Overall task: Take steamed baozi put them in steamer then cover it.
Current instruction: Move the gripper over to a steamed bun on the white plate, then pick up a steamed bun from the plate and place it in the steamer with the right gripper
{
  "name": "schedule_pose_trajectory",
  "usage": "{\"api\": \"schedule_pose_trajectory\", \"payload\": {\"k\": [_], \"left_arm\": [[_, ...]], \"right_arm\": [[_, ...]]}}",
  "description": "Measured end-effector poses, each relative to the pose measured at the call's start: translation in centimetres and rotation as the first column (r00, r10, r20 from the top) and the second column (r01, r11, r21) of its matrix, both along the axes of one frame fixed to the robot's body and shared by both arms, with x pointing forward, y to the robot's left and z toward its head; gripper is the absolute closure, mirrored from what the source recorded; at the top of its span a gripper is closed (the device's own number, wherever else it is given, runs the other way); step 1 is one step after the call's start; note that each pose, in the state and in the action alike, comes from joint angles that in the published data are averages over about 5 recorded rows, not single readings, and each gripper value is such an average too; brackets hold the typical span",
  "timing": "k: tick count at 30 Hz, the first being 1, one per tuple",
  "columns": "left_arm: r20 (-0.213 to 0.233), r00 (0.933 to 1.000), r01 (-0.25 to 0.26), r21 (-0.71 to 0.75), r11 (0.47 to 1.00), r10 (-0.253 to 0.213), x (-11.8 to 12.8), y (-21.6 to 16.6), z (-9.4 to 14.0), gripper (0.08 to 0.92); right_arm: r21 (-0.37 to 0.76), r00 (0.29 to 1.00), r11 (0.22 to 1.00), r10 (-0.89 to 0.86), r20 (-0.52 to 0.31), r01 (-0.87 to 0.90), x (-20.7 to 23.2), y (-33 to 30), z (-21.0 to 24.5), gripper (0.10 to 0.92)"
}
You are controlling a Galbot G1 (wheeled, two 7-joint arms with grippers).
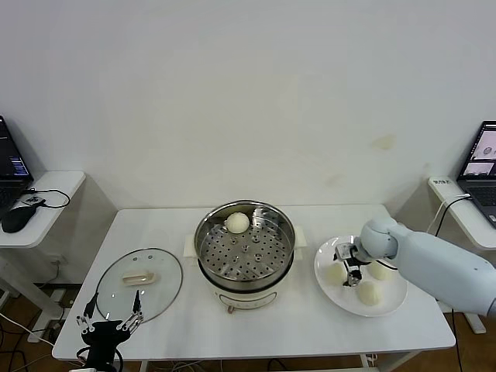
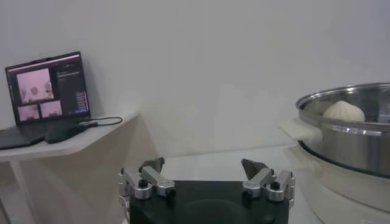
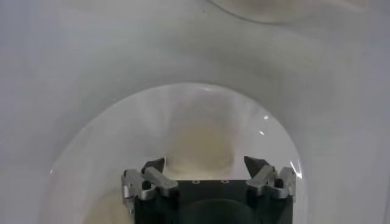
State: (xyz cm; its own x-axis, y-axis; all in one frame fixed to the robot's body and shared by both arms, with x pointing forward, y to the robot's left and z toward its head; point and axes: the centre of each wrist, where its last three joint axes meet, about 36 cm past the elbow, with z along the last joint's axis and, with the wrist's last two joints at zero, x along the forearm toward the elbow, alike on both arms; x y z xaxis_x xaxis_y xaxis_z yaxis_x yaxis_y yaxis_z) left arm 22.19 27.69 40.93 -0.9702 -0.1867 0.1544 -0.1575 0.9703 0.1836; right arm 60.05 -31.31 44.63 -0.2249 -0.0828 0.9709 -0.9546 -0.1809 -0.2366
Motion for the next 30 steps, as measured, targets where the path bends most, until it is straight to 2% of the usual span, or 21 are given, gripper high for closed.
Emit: {"api": "schedule_pose_trajectory", "payload": {"k": [7,15,23,30], "left_arm": [[0.003,1.0,0.0,-0.003,1.0,0.0,0.0,-0.1,0.1,0.177],[0.012,0.9999,0.002,-0.004,1.0,-0.002,-0.1,-0.2,0.5,0.177],[0.023,0.9997,0.011,-0.005,1.0,-0.011,0.1,-0.4,0.8,0.177],[0.028,0.9994,0.019,-0.003,1.0,-0.019,0.3,-0.4,1.0,0.177]], "right_arm": [[0.004,1.0,1.0,-0.002,-0.005,0.002,0.3,0.0,0.2,0.382],[0.013,1.0,1.0,-0.011,0.003,0.011,0.7,-0.8,2.7,0.403],[0.047,0.997,0.999,-0.027,0.074,0.024,1.8,-1.2,10.1,0.393],[0.115,0.986,0.993,0.0,0.167,-0.019,2.9,2.5,18.6,0.386]]}}
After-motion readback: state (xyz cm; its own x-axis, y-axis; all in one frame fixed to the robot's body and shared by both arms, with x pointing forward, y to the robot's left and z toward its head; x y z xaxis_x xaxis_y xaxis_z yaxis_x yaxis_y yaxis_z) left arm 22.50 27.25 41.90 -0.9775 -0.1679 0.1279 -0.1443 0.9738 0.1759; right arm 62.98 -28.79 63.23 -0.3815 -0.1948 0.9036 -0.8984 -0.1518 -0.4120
